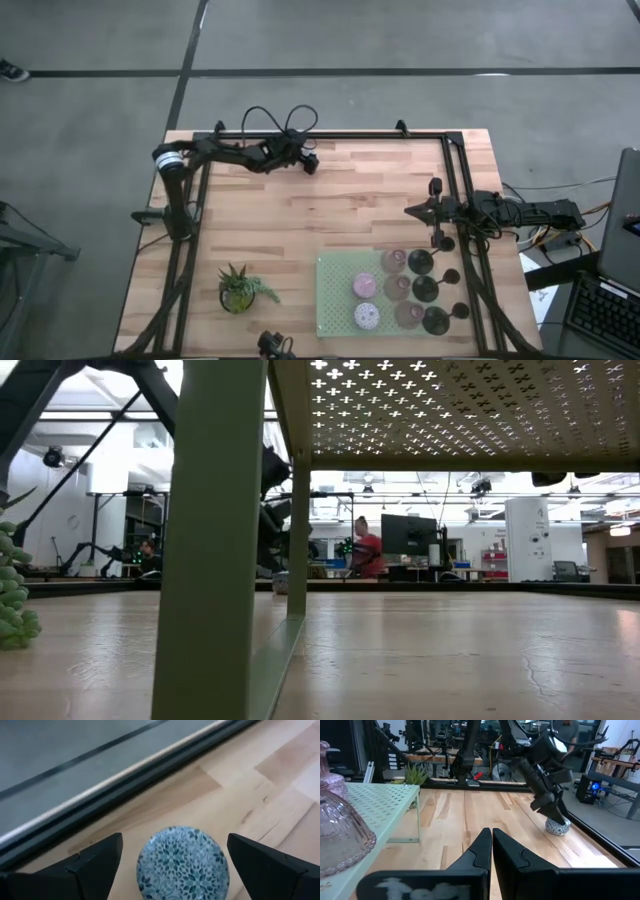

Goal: Pick & Place candle stick holders
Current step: Put the blue patterned scented candle on the shelf aligned with the other blue patterned scented candle

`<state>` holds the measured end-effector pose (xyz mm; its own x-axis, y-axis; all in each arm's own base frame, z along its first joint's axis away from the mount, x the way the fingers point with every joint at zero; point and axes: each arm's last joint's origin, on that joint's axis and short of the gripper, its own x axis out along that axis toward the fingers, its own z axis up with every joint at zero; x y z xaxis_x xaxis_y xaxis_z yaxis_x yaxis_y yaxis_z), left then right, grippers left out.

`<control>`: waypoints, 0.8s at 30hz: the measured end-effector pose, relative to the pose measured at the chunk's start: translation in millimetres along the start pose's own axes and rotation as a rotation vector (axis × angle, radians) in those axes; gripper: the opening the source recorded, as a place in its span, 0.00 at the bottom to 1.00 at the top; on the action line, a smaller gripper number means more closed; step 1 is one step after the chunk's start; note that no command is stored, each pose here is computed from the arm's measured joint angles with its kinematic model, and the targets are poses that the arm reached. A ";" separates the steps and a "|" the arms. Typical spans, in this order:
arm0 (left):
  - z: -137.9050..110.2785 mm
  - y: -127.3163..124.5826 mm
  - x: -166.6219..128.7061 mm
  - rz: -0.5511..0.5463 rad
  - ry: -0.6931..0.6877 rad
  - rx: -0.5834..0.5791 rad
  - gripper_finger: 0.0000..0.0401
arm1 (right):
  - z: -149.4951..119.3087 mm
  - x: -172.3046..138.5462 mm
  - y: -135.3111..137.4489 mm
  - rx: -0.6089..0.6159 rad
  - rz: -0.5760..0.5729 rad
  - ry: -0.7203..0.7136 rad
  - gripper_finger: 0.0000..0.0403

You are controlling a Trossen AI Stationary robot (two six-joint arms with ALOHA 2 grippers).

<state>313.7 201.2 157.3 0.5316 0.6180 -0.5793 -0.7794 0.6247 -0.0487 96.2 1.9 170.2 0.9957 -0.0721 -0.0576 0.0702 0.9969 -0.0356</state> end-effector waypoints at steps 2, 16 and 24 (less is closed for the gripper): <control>-3.1 0.7 3.0 0.003 0.013 -0.002 0.90 | 0.0 0.0 0.0 0.000 0.000 0.000 0.02; -14.0 2.0 9.9 -0.015 0.059 -0.009 0.90 | 0.0 0.0 0.0 0.001 0.000 0.000 0.02; -20.3 2.4 14.9 -0.010 0.081 0.031 0.84 | 0.0 0.0 0.0 -0.001 0.000 0.000 0.02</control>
<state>313.0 202.2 132.1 0.5095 0.5719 -0.6430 -0.7631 0.6456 -0.0304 96.2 1.9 170.2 0.9957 -0.0721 -0.0576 0.0701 0.9969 -0.0363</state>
